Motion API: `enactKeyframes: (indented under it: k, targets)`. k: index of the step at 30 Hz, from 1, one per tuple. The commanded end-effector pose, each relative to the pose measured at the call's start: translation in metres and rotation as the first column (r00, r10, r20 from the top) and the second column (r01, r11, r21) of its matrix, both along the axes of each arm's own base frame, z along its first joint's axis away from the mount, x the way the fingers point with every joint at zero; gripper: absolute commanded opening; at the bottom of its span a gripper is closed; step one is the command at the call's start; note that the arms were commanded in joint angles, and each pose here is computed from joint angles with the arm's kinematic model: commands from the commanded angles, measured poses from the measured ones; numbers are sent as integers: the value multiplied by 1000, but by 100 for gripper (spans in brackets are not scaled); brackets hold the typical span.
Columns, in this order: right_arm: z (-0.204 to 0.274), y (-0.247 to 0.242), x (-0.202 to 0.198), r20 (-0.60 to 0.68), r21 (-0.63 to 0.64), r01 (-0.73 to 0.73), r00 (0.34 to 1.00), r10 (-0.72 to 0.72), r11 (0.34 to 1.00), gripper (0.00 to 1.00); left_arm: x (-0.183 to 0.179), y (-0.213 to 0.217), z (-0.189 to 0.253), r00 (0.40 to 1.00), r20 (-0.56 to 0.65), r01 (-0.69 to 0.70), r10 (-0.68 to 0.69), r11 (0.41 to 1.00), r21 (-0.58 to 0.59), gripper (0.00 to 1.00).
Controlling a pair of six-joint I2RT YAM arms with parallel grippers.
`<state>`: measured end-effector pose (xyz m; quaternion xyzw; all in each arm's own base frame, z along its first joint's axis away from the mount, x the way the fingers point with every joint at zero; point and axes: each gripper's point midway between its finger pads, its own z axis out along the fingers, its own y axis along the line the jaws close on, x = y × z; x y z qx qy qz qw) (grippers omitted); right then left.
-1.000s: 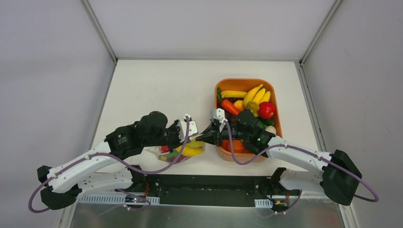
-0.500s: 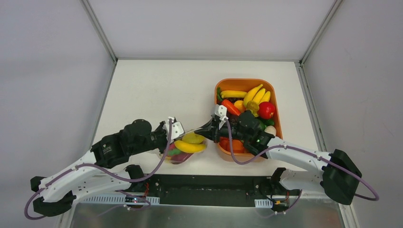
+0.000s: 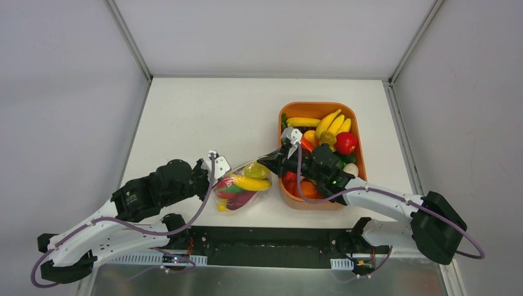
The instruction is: Place the food in the zip-top bag and seal the zipper
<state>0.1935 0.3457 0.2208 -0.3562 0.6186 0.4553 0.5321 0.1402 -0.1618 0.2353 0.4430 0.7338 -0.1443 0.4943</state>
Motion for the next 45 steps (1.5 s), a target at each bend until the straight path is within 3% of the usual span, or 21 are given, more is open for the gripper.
enactKeyframes:
  k: [1, 9, 22, 28, 32, 35, 39, 45]
  targets:
    - [28, -16, 36, 3, 122, 163, 986, -165, 979, 0, -4, 29, -4, 996, -28, -87, 89, 994, 72, 0]
    - [24, -20, 42, -24, 135, 168, 986, -166, 977, 0, -13, 54, -11, 982, -84, -160, 170, 980, 116, 0]
    - [26, -26, 39, -46, 157, 155, 988, -150, 975, 0, -14, 73, -1, 968, -64, -241, 244, 969, 45, 1]
    - [30, -19, 28, -41, 159, 77, 997, -72, 984, 0, -5, 66, 3, 962, -48, -266, 269, 962, 52, 42]
    - [34, -11, 22, -43, 154, 14, 999, -8, 988, 0, 5, 62, 24, 947, -18, -322, 322, 941, -109, 70]
    - [38, 0, 28, -73, 122, -5, 997, 14, 993, 0, 9, 63, 42, 934, 4, -344, 356, 904, -255, 84]
    - [54, 21, 45, -82, 103, -23, 996, 31, 994, 0, 15, 71, 56, 904, 7, -389, 426, 831, -398, 92]
    - [101, 53, 90, -61, 101, 11, 998, -5, 995, 0, 16, 85, 56, 869, -26, -456, 494, 779, -430, 93]
